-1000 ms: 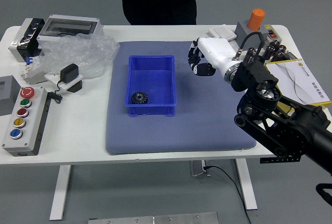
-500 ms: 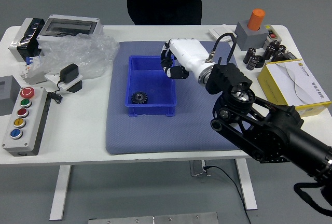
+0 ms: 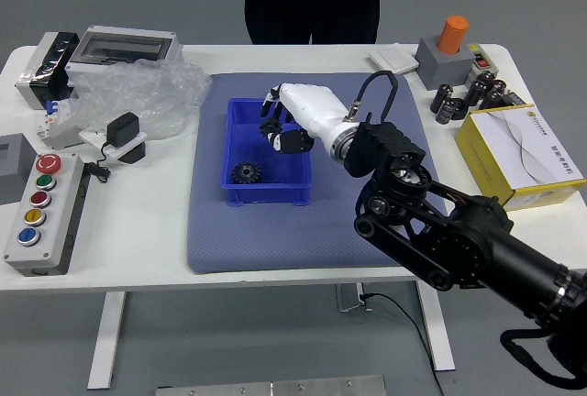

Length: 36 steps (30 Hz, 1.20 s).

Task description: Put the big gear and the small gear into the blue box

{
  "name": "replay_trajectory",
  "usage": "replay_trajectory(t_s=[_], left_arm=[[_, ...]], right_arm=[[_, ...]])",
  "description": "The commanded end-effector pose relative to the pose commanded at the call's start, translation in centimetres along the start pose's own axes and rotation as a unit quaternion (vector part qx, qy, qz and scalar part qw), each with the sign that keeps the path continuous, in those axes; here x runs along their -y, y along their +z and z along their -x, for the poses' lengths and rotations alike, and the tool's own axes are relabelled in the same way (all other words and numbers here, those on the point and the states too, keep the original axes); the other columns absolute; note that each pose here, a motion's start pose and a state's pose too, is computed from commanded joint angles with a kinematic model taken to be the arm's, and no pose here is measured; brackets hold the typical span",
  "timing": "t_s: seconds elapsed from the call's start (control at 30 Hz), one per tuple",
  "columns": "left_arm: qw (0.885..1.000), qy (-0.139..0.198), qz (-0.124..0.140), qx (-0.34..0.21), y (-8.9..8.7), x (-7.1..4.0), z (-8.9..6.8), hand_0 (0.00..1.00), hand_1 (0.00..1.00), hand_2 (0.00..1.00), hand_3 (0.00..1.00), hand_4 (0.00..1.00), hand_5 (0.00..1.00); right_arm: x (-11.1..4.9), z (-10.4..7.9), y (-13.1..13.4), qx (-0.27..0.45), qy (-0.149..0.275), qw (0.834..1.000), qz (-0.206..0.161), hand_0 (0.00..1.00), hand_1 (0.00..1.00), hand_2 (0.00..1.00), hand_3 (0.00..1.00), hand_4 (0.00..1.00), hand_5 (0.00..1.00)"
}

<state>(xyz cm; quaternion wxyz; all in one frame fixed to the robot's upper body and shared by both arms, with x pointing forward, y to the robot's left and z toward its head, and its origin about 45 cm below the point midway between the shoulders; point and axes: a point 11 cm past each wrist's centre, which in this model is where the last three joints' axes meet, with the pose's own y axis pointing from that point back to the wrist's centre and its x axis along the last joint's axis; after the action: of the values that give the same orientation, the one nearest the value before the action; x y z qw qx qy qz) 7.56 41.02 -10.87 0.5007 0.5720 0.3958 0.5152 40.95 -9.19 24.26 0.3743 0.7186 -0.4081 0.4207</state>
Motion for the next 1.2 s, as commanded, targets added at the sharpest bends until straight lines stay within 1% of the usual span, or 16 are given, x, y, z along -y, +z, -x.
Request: replay_trajectory(t_s=[0.03, 0.07, 0.23, 0.27, 0.43, 0.47, 0.6, 0.63, 0.8, 0.83, 0.87, 1.03, 1.07, 1.2], left_arm=[[1.000, 0.000, 0.000, 0.000, 0.0, 0.0, 0.0, 0.724, 0.675, 0.677, 0.685, 0.431, 0.020], [1.000, 0.000, 0.000, 0.000, 0.0, 0.0, 0.0, 0.724, 0.675, 0.677, 0.685, 0.431, 0.020], [1.000, -0.001, 0.001, 0.000, 0.1, 0.0, 0.1, 0.724, 0.675, 0.677, 0.685, 0.431, 0.020], [1.000, -0.001, 0.002, 0.000, 0.1, 0.0, 0.1, 0.724, 0.675, 0.676, 0.684, 0.430, 0.020], [1.000, 0.000, 0.004, -0.001, 0.2, 0.0, 0.1, 0.724, 0.675, 0.676, 0.684, 0.430, 0.020], [1.000, 0.000, 0.004, -0.001, 0.2, 0.0, 0.1, 0.724, 0.674, 0.675, 0.684, 0.430, 0.020], [1.000, 0.000, 0.006, -0.003, 0.3, 0.0, 0.2, 0.724, 0.674, 0.675, 0.684, 0.430, 0.020], [1.000, 0.000, 0.007, -0.004, 0.4, 0.0, 0.2, 0.723, 0.674, 0.674, 0.683, 0.429, 0.021], [1.000, 0.001, 0.009, -0.005, 0.4, 0.0, 0.2, 0.723, 0.674, 0.674, 0.683, 0.429, 0.021], [1.000, 0.001, 0.009, -0.005, 0.4, 0.0, 0.2, 0.723, 0.674, 0.674, 0.683, 0.429, 0.021], [1.000, 0.001, 0.009, -0.006, 0.4, 0.0, 0.2, 0.724, 0.674, 0.675, 0.684, 0.430, 0.021], [1.000, 0.001, 0.013, -0.006, 0.7, 0.0, 0.3, 0.724, 0.674, 0.675, 0.684, 0.430, 0.021], [1.000, 0.001, 0.014, -0.006, 0.7, 0.0, 0.3, 0.724, 0.674, 0.674, 0.683, 0.429, 0.022], [1.000, 0.001, 0.016, -0.005, 0.9, 0.0, 0.3, 0.724, 0.674, 0.674, 0.683, 0.429, 0.022]], right_arm=[[0.0, 0.0, 0.1, 0.002, -0.001, 1.000, 0.001, 0.654, 0.558, 0.665, 0.749, 0.730, 0.216], [0.0, 0.0, 0.1, 0.003, -0.002, 1.000, 0.003, 0.675, 0.602, 0.766, 0.904, 0.780, 0.255], [0.0, -0.1, 0.5, 0.006, -0.006, 1.000, 0.009, 0.675, 0.602, 0.766, 0.904, 0.780, 0.255], [0.0, -0.2, 0.6, 0.006, -0.006, 1.000, 0.010, 0.687, 0.609, 0.778, 0.908, 0.807, 0.277], [-0.4, -1.2, 1.5, 0.011, 0.008, 1.000, 0.018, 0.687, 0.609, 0.778, 0.908, 0.807, 0.277], [-0.5, -1.5, 1.8, 0.013, 0.012, 1.000, 0.021, 0.694, 0.619, 0.768, 0.893, 0.816, 0.293], [-1.3, -2.9, 3.5, 0.028, 0.033, 0.998, 0.034, 0.694, 0.619, 0.768, 0.893, 0.816, 0.293], [-1.5, -3.4, 4.1, 0.034, 0.039, 0.998, 0.038, 0.733, 0.668, 0.775, 0.871, 0.798, 0.289], [-2.8, -5.4, 6.7, 0.064, 0.073, 0.994, 0.053, 0.733, 0.668, 0.775, 0.871, 0.798, 0.289], [-3.0, -5.9, 7.2, 0.071, 0.081, 0.993, 0.054, 0.733, 0.668, 0.775, 0.871, 0.798, 0.289], [-3.2, -6.3, 7.6, 0.077, 0.088, 0.992, 0.054, 0.773, 0.729, 0.821, 0.868, 0.790, 0.298], [-4.3, -7.9, 9.2, 0.112, 0.123, 0.985, 0.047, 0.773, 0.729, 0.821, 0.868, 0.790, 0.298], [-4.6, -8.2, 9.6, 0.120, 0.130, 0.983, 0.045, 0.804, 0.769, 0.867, 0.842, 0.830, 0.425], [-5.5, -9.0, 11.0, 0.148, 0.154, 0.976, 0.040, 0.804, 0.769, 0.867, 0.842, 0.830, 0.425]])
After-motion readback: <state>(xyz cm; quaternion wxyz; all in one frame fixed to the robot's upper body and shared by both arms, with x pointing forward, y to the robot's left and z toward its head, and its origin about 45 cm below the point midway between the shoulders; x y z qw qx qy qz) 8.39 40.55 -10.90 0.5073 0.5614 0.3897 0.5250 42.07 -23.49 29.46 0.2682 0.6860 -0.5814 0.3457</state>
